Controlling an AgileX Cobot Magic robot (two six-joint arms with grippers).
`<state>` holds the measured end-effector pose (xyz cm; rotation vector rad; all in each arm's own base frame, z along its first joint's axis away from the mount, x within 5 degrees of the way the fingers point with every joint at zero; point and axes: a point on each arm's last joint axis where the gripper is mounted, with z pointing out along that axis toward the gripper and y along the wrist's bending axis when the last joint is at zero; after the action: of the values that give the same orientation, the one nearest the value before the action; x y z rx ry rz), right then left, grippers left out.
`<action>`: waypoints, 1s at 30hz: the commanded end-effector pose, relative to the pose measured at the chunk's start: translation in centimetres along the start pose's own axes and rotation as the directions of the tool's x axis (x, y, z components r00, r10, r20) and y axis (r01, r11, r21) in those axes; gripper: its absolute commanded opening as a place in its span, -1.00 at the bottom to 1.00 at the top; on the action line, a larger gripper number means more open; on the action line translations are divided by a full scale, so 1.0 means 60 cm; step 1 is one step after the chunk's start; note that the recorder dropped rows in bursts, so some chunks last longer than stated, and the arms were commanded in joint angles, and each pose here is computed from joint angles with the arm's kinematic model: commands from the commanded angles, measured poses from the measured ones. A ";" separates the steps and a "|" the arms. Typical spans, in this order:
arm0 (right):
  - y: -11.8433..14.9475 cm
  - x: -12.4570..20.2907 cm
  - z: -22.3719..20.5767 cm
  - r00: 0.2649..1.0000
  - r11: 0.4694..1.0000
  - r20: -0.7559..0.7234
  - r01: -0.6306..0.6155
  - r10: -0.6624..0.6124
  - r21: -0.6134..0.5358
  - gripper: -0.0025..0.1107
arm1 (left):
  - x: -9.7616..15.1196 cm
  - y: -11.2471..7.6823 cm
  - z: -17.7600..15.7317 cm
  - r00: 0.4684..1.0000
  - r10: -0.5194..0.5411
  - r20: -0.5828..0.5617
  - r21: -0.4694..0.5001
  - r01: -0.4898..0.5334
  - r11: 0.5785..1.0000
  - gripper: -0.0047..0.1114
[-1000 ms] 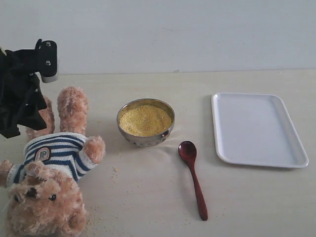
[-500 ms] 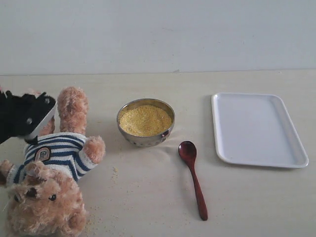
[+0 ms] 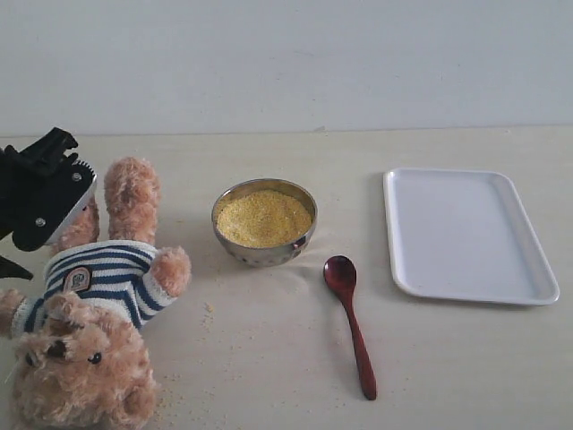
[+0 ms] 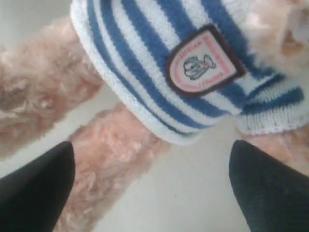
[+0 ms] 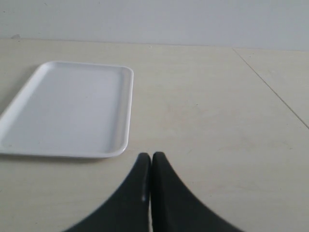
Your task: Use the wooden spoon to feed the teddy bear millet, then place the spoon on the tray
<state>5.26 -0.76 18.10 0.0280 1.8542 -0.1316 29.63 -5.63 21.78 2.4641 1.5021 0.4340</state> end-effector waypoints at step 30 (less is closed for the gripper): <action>0.000 0.001 0.000 1.000 1.000 0.006 -0.005 0.005 0.003 -0.96 | -0.043 0.018 -0.095 0.974 0.067 0.216 -0.233 -0.015 0.972 0.47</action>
<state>5.26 -0.76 18.10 0.0280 1.8542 -0.1316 28.34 -8.41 25.98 2.0802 1.4594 0.1822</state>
